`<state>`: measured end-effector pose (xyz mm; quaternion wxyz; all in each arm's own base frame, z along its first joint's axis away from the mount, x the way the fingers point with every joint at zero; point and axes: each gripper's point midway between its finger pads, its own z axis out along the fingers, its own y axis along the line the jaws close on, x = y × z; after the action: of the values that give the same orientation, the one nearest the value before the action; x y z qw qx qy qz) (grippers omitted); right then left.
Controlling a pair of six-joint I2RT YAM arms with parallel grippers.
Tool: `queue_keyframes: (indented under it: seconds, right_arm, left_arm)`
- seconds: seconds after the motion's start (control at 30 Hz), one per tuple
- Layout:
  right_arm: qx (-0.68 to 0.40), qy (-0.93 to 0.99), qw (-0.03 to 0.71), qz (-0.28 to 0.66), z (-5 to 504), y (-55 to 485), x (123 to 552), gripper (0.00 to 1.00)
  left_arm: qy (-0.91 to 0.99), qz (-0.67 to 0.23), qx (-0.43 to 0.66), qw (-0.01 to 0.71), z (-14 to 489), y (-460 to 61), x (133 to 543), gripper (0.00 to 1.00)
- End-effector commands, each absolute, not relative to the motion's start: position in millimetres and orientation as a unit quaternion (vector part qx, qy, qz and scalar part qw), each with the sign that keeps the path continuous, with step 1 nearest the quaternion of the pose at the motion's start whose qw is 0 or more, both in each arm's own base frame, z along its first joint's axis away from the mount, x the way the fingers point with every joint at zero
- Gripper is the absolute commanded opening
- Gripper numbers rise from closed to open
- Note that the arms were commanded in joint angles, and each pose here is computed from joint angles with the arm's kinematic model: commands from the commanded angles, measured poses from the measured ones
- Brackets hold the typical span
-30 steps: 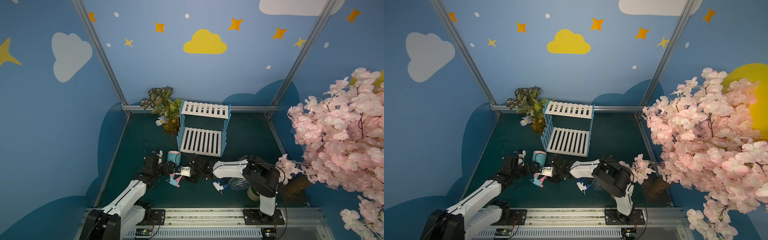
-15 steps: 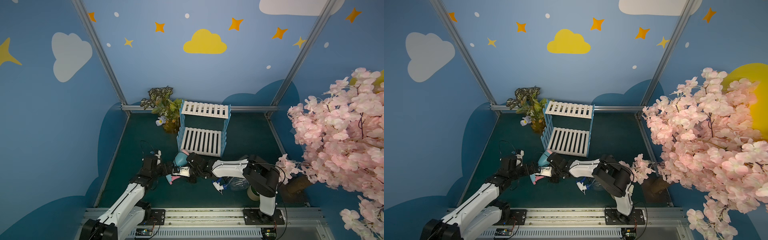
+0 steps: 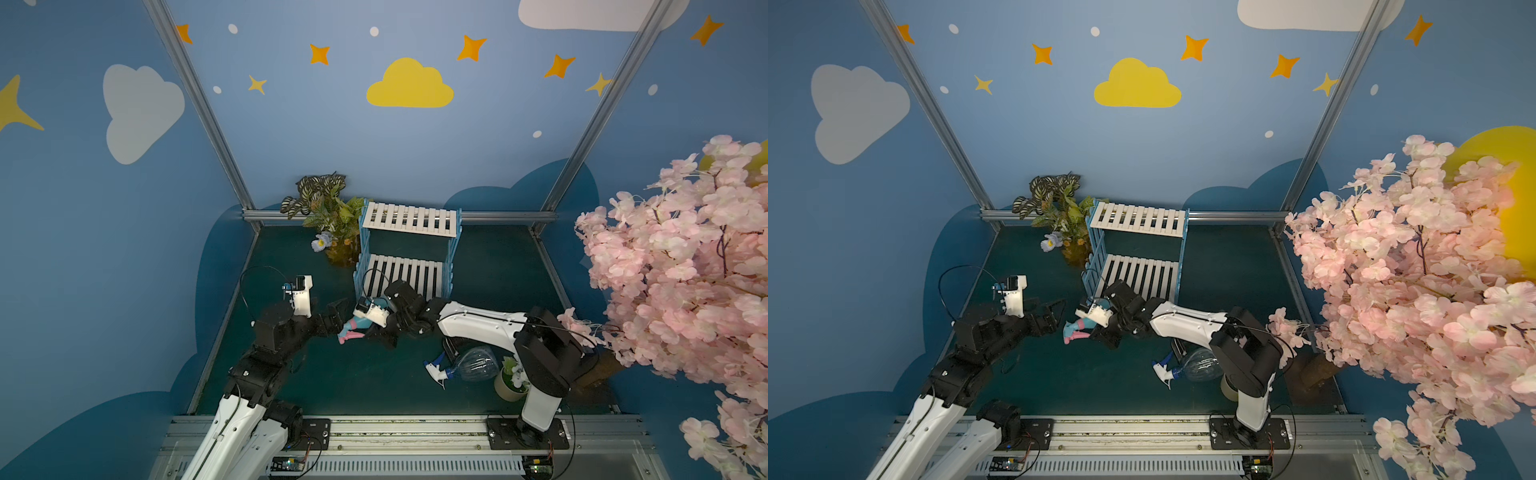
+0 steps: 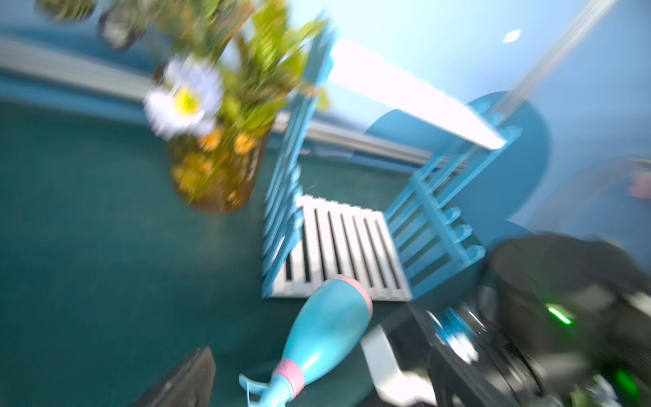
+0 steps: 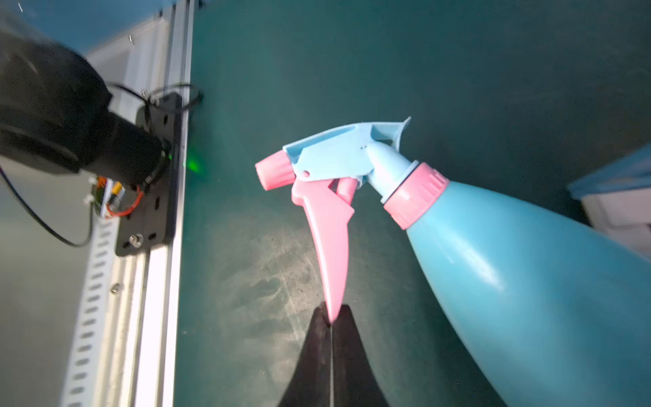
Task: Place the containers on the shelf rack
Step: 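Pick up a container from the center of the board.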
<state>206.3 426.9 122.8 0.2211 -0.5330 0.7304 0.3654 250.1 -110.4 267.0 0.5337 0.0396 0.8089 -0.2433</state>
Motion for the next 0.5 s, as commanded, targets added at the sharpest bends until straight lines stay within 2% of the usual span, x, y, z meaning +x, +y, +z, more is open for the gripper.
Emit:
queue_keyframes:
  seconds: [0.0, 0.2, 0.33, 0.47]
  right_arm:
    - [-0.464, 0.761, 0.187, 0.414, 163.1, 402.5, 216.6, 0.00]
    - [-0.398, 0.757, 0.187, 0.484, 223.2, 368.8, 234.7, 0.00]
    - [-0.376, 0.739, 0.180, 0.528, 261.5, 347.7, 233.2, 0.00]
    - [-0.403, 0.715, 0.162, 0.548, 283.8, 331.3, 210.8, 0.00]
  left_arm:
    - [0.795, -0.202, 0.185, 0.541, 278.8, -133.4, 239.2, 0.99]
    - [0.698, -0.178, 0.367, 0.589, 318.8, -165.9, 214.4, 1.00]
    - [0.645, -0.205, 0.441, 0.590, 310.7, -186.1, 196.5, 1.00]
    - [0.634, -0.196, 0.469, 0.584, 303.2, -189.1, 194.8, 1.00]
